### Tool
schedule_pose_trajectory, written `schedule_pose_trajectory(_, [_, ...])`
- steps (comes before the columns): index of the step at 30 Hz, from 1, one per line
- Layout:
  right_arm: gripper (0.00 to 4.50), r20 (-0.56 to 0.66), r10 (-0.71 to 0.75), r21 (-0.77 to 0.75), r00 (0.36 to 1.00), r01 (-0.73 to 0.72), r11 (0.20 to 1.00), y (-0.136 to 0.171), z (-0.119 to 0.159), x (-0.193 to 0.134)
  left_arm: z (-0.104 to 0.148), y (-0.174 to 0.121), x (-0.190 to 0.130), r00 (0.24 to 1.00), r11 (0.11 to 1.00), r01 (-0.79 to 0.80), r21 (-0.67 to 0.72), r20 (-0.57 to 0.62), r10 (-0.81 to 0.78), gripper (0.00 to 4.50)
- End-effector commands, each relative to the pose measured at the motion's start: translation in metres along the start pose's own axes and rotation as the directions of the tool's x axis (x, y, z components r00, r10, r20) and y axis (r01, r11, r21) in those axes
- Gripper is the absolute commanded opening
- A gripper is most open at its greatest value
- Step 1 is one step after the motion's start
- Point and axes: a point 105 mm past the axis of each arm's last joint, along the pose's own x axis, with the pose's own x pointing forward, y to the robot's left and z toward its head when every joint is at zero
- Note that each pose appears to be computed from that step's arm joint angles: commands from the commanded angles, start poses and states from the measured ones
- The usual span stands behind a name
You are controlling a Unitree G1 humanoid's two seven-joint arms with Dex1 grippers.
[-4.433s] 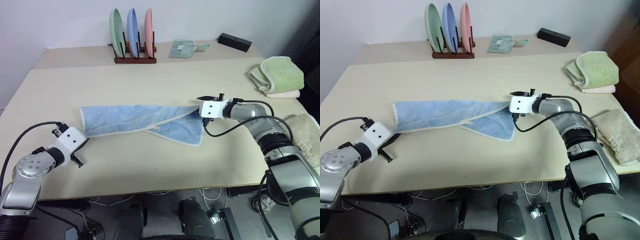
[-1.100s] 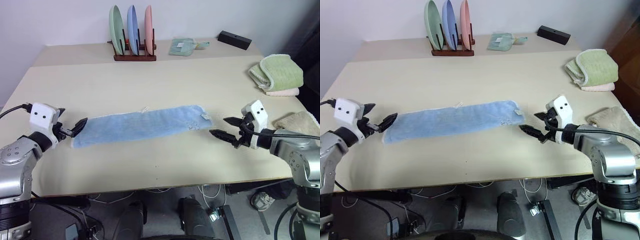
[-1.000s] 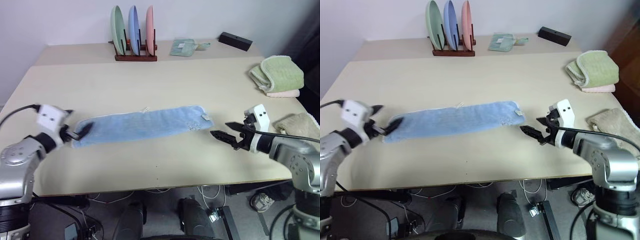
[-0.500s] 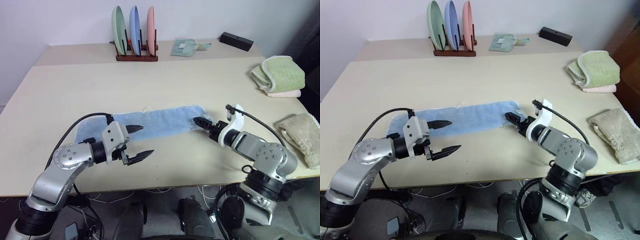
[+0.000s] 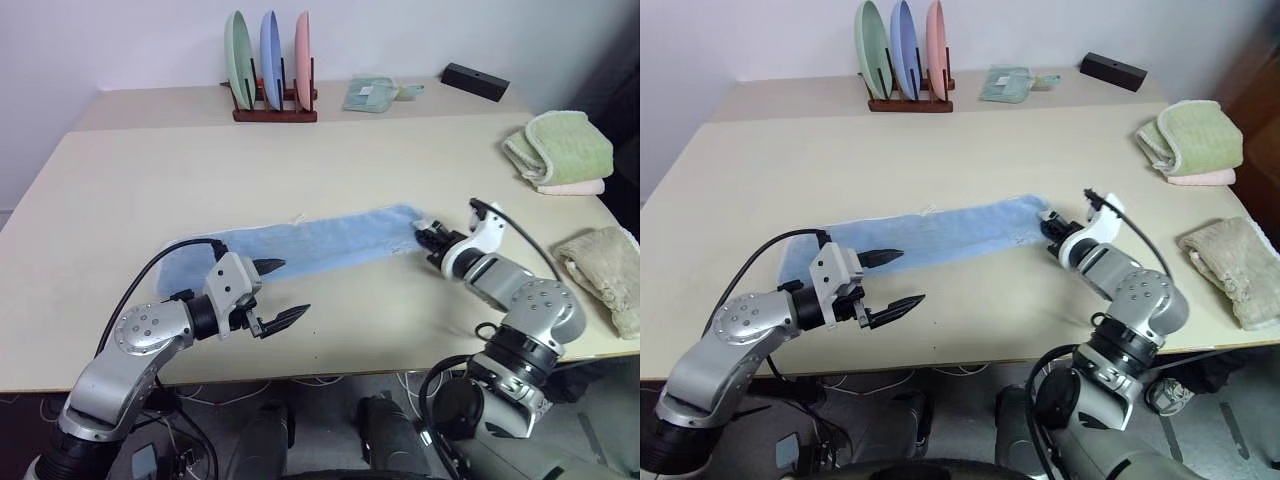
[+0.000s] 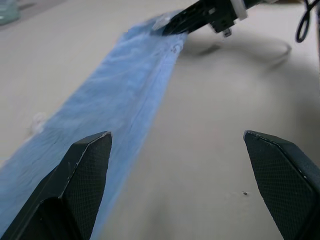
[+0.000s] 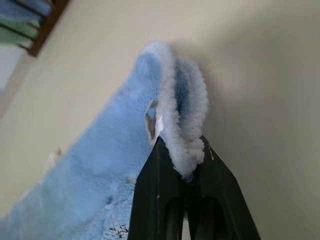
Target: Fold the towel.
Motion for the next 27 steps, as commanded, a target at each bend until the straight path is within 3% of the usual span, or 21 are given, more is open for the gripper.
schedule_pose_trajectory(1, [0.06, 0.181, 0.012, -0.088, 0.983, 0.004, 0.996, 0.002, 0.049, -0.023, 0.007, 0.016, 0.000, 0.995, 0.996, -0.089, 0.021, 0.044, 0.088, 4.33])
schedule_pose_trajectory(8, [0.06, 0.243, 0.048, -0.274, 0.969, 0.021, 0.961, 0.011, 0.064, -0.036, 0.011, 0.034, 0.008, 0.974, 0.980, -0.197, -0.036, 0.111, 0.199, 4.33])
schedule_pose_trajectory(14, [0.06, 0.233, 0.135, -0.510, 0.963, 0.003, 0.860, 0.028, 0.055, -0.039, 0.004, 0.032, 0.009, 0.976, 0.980, -0.194, -0.038, 0.098, 0.197, 4.33])
schedule_pose_trajectory(18, [0.06, 0.143, 0.247, -0.749, 0.958, -0.058, 0.660, 0.045, 0.040, -0.042, 0.000, 0.031, 0.008, 0.975, 0.979, -0.199, -0.047, 0.087, 0.202, 4.33])
schedule_pose_trajectory(23, [0.06, -0.065, 0.315, -0.959, 0.947, -0.146, 0.243, 0.061, 0.001, -0.037, -0.004, 0.029, 0.006, 0.975, 0.977, -0.203, -0.057, 0.079, 0.207, 4.33])
schedule_pose_trajectory(27, [0.06, -0.128, 0.335, -0.980, 0.934, -0.171, 0.101, 0.065, -0.013, -0.032, -0.005, 0.028, 0.007, 0.975, 0.977, -0.205, -0.062, 0.079, 0.210, 4.33])
